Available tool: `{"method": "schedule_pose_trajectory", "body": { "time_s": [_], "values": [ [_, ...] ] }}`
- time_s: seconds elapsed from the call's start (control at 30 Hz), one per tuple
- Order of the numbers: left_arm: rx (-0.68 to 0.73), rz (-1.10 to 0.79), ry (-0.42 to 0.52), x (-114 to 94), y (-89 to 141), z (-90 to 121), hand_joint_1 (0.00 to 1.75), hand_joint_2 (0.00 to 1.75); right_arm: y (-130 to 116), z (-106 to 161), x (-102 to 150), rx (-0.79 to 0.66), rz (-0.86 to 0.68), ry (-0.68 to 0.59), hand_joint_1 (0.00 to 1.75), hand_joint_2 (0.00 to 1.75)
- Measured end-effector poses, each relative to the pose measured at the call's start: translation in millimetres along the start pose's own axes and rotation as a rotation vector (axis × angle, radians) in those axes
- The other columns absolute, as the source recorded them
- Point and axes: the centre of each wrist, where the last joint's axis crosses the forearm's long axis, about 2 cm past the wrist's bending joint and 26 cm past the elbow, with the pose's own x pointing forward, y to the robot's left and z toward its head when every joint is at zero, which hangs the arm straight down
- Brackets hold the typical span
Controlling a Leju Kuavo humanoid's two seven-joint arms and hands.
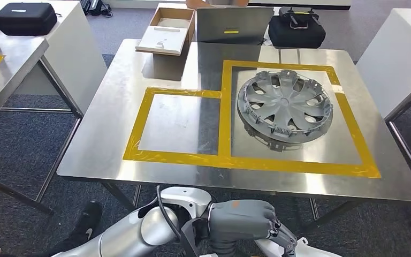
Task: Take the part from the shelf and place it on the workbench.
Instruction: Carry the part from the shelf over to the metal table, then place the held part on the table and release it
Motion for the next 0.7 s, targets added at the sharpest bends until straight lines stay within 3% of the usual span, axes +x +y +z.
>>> {"method": "schedule_pose_trajectory", "body": {
  "time_s": [0.7],
  "values": [
    [0.076, -0.097, 0.050, -1.2, 2.5, 8.1, 1.75, 1.75, -1.0, 0.5, -3.6, 0.001, 0.021, 0.018, 0.00, 0.00]
  ]
}}
